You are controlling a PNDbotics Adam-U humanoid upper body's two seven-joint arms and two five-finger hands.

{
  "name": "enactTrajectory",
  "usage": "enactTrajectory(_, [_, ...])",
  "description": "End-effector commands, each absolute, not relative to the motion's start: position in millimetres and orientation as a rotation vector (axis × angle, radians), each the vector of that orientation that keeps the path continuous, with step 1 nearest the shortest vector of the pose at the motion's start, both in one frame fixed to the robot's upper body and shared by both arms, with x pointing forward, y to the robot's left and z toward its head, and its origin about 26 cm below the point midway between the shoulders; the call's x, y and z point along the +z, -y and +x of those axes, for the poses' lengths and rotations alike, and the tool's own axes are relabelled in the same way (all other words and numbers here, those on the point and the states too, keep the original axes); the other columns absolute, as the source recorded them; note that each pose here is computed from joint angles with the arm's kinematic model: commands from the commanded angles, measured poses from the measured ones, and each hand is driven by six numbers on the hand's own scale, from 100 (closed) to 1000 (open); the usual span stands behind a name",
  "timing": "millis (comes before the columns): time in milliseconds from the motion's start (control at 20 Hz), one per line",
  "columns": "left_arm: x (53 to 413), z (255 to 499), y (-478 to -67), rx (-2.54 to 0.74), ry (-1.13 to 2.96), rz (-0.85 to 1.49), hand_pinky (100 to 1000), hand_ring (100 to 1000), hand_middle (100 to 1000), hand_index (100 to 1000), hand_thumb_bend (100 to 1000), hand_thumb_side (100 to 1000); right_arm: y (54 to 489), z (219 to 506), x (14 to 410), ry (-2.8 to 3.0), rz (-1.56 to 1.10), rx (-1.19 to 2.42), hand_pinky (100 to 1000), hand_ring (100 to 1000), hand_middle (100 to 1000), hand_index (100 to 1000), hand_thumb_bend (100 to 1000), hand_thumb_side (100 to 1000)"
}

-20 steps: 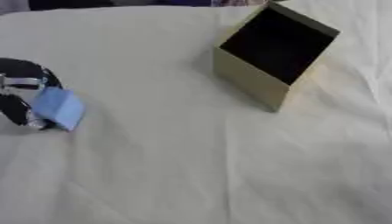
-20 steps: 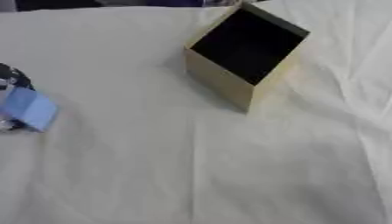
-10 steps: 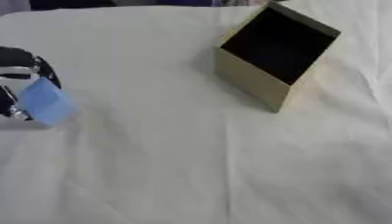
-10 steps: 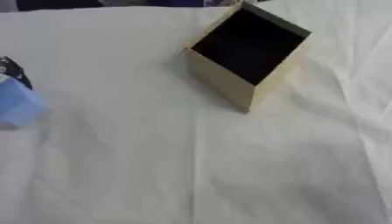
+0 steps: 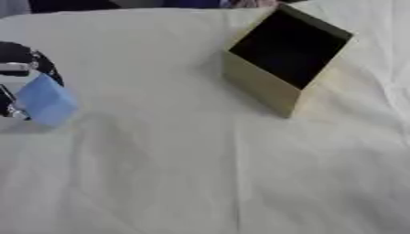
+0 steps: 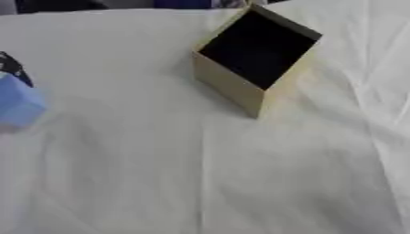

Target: Pick up objects on the table and place them in the box.

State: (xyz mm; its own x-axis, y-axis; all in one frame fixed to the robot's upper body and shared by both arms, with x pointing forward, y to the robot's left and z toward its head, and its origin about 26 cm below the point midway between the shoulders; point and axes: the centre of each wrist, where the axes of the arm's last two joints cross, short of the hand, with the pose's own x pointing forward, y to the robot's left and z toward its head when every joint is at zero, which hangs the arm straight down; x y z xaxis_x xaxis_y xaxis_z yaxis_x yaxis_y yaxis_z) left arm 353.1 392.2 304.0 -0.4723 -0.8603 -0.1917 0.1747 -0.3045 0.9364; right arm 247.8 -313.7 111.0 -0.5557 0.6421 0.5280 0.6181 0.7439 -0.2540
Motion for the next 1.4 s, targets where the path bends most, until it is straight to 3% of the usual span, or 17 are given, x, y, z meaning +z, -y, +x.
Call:
enactTrajectory(50, [331.0, 351.3, -376.5, -1.844, 1.336, 0.979, 885, 775, 611, 735, 100, 178, 317.0, 247.0, 118.8, 2.356, -0.947, 0.063, 649, 789, 596, 725, 100, 798])
enactTrajectory(400, [352.5, 370.6, -339.4, -1.799, 1.522, 0.922, 882, 766, 594, 724, 100, 218, 318.7, 246.4, 118.9, 2.353, -0.946, 0.063, 650, 789, 596, 725, 100, 798])
enactTrajectory(450, [354.9, 371.3, -336.9, -1.798, 1.541, 0.921, 885, 767, 590, 722, 100, 271, 318.5, 246.6, 119.1, 2.354, -0.944, 0.064, 650, 788, 596, 725, 100, 798])
enactTrajectory(950, [381.1, 405.5, -269.0, -1.725, 1.812, 0.79, 879, 771, 579, 721, 100, 359, 317.8, 249.8, 124.0, 2.378, -0.916, 0.082, 650, 788, 596, 725, 100, 798])
enactTrajectory(1400, [392.8, 420.1, -222.9, -1.648, 1.983, 0.742, 884, 776, 580, 722, 100, 378, 313.2, 256.6, 132.8, 2.421, -0.886, 0.084, 650, 789, 596, 726, 100, 798])
